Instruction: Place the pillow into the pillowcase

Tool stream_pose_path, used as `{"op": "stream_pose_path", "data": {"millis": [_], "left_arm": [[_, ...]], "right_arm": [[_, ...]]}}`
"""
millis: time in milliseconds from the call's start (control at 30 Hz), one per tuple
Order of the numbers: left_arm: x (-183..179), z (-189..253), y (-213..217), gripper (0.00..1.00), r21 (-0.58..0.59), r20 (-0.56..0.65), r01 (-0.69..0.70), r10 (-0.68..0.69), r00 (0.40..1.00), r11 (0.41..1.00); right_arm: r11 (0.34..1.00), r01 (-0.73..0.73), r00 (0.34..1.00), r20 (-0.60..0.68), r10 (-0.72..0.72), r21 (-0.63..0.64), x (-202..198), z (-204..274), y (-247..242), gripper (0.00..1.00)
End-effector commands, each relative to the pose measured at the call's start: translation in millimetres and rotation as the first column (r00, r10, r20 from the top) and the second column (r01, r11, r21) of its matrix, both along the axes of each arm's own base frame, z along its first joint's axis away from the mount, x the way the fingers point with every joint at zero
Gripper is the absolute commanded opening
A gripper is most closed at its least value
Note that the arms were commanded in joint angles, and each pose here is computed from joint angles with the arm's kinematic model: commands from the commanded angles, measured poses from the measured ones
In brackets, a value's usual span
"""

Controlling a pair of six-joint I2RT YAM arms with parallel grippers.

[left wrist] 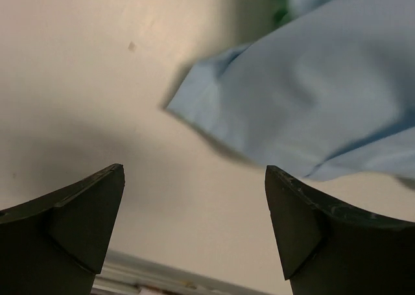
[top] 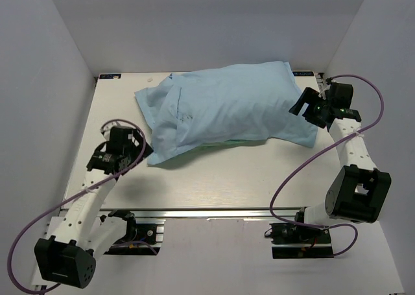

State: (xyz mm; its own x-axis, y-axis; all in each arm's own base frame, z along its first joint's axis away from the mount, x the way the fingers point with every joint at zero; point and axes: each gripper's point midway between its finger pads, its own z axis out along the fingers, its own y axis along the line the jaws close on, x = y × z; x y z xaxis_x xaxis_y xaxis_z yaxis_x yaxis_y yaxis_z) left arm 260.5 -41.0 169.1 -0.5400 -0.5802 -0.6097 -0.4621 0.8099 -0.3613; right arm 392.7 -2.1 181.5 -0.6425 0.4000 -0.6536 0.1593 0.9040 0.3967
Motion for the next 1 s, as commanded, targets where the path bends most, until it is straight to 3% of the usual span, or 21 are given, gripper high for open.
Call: {"op": "stream_pose_path", "data": {"millis": [0, 67, 133, 267, 367, 533, 600, 667, 700, 800, 900, 967], "left_arm": [[-21, -25, -14, 0.98, -0.104, -0.045, 0.003, -0.008, 0.999, 0.995], [-29, -51, -18, 0.98, -0.108, -0.083, 0.044, -0.053, 0.995, 0.993], [-20, -61, -28, 0.98, -0.096, -0.041, 0.152, -0.156, 0.987, 0.984], [-20, -79, -68, 0.98, -0.183, 0.006, 0.397, -0.403, 0.915, 0.899], [-6, -66, -75, 0.98, -0.17, 0.036, 0.41, -0.41, 0.911, 0.896], [-2, -65, -71, 0.98, 0.066, -0.008, 0.401, -0.401, 0.916, 0.914], [-7, -65, -76, 0.98, 0.155, -0.081, 0.423, -0.416, 0.906, 0.893], [-8, -65, -59, 0.98, 0.314, -0.144, 0.348, -0.318, 0.937, 0.883], [-17, -79, -52, 0.98, 0.366, -0.246, 0.367, -0.292, 0.924, 0.855], [-23, -96, -56, 0.98, 0.443, -0.356, 0.418, -0.272, 0.894, 0.793], [-22, -102, -40, 0.98, 0.542, -0.374, 0.338, -0.139, 0.917, 0.769], [-14, -102, -40, 0.98, 0.565, -0.343, 0.318, -0.134, 0.93, 0.761]], "right_arm": [[1.0, -0.006, 0.998, 0.063, 0.005, 0.013, 3, 20, 2, 0.89], [1.0, -0.013, 0.998, 0.065, 0.012, 0.016, 2, 21, 4, 0.89], [1.0, -0.018, 0.998, 0.065, 0.017, 0.013, 0, 19, 4, 0.89], [1.0, -0.009, 0.998, 0.057, 0.01, -0.003, 0, 16, 1, 0.89], [1.0, -0.004, 0.998, 0.056, 0.005, -0.008, 0, 15, -1, 0.89], [1.0, 0.006, 0.999, 0.033, -0.006, -0.023, 2, 7, -5, 0.89], [1.0, 0.009, 1.0, 0.023, -0.008, -0.028, 3, 6, -6, 0.89], [1.0, 0.001, 1.0, 0.019, 0.0, -0.03, 5, 5, -5, 0.89], [1.0, 0.001, 1.0, 0.021, 0.0, -0.03, 6, 6, -5, 0.89], [0.999, 0.003, 1.0, 0.02, -0.002, -0.035, 8, 5, -7, 0.89], [0.999, 0.004, 1.0, 0.017, -0.004, -0.041, 9, 4, -8, 0.89], [0.999, 0.003, 1.0, 0.014, -0.003, -0.045, 9, 3, -8, 0.89]]}}
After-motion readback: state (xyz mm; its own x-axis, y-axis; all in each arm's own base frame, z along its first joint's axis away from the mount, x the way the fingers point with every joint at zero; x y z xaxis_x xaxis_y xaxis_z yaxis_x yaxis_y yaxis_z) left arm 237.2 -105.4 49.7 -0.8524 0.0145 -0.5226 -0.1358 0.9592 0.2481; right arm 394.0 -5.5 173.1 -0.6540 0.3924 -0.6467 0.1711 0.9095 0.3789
